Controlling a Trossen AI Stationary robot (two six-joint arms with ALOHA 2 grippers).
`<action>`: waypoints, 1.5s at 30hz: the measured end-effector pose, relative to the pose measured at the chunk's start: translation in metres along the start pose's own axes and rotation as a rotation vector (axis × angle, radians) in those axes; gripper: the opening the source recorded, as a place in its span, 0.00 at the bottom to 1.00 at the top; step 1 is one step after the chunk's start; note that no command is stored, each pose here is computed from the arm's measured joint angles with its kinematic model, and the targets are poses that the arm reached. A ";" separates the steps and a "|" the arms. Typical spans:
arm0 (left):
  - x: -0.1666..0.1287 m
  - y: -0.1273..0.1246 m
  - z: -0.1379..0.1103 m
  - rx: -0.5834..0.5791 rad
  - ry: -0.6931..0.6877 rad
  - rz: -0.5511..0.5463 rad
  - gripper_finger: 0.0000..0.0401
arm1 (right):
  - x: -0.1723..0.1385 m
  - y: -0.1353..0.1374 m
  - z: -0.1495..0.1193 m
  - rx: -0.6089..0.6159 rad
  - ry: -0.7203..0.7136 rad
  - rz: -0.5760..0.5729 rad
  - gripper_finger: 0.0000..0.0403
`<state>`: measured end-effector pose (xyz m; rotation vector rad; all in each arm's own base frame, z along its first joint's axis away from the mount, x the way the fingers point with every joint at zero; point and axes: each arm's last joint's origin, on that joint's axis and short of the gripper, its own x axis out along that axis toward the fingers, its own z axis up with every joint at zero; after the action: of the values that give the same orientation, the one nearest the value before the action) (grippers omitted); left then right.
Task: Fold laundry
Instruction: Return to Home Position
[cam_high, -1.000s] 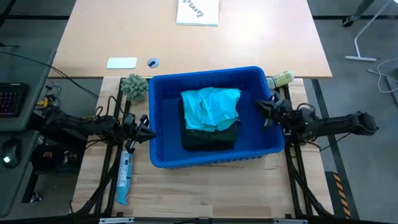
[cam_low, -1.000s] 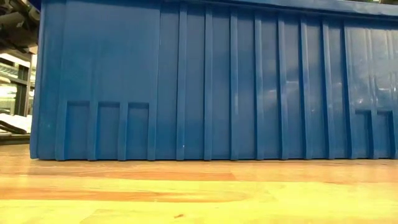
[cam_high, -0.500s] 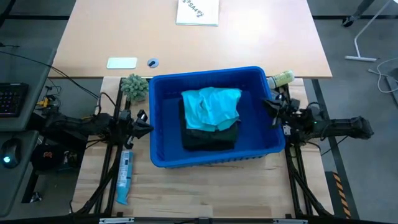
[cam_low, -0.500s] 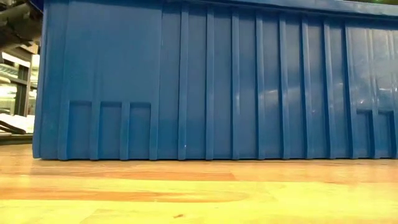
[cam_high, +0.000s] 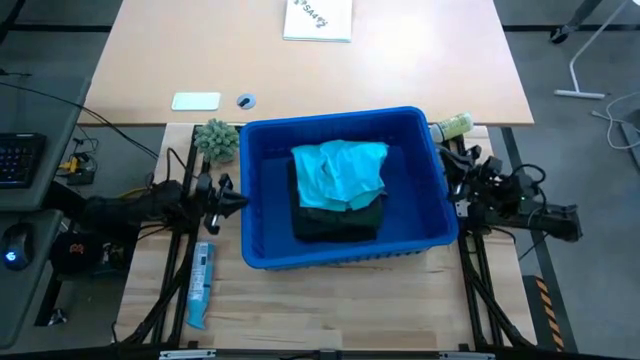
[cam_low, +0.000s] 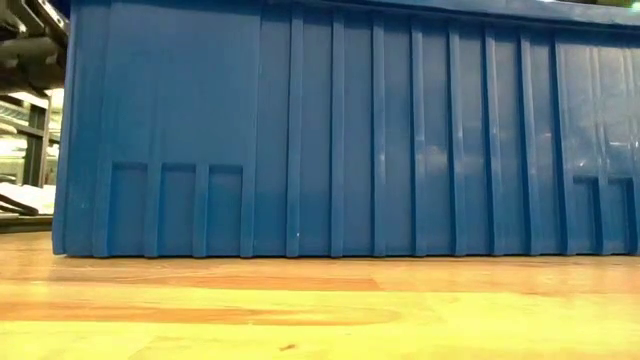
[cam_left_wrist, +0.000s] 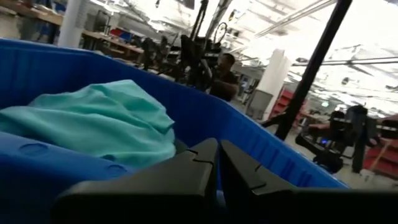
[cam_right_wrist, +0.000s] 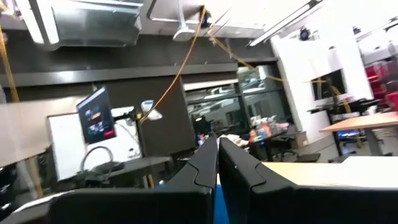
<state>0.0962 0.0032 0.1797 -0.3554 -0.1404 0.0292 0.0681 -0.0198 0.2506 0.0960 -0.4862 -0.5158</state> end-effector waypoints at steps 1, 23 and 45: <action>0.000 0.001 -0.001 0.002 0.009 0.010 0.00 | 0.000 -0.001 -0.003 -0.001 -0.011 -0.010 0.00; 0.001 0.004 0.003 0.006 -0.039 0.041 0.00 | -0.004 -0.005 -0.040 -0.004 -0.019 -0.038 0.00; 0.001 0.003 0.004 0.006 -0.046 0.038 0.00 | -0.009 0.002 -0.060 -0.052 0.186 0.052 0.00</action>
<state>0.0966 0.0077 0.1822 -0.3518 -0.1792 0.0759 0.0906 -0.0152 0.1941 0.0801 -0.2926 -0.4628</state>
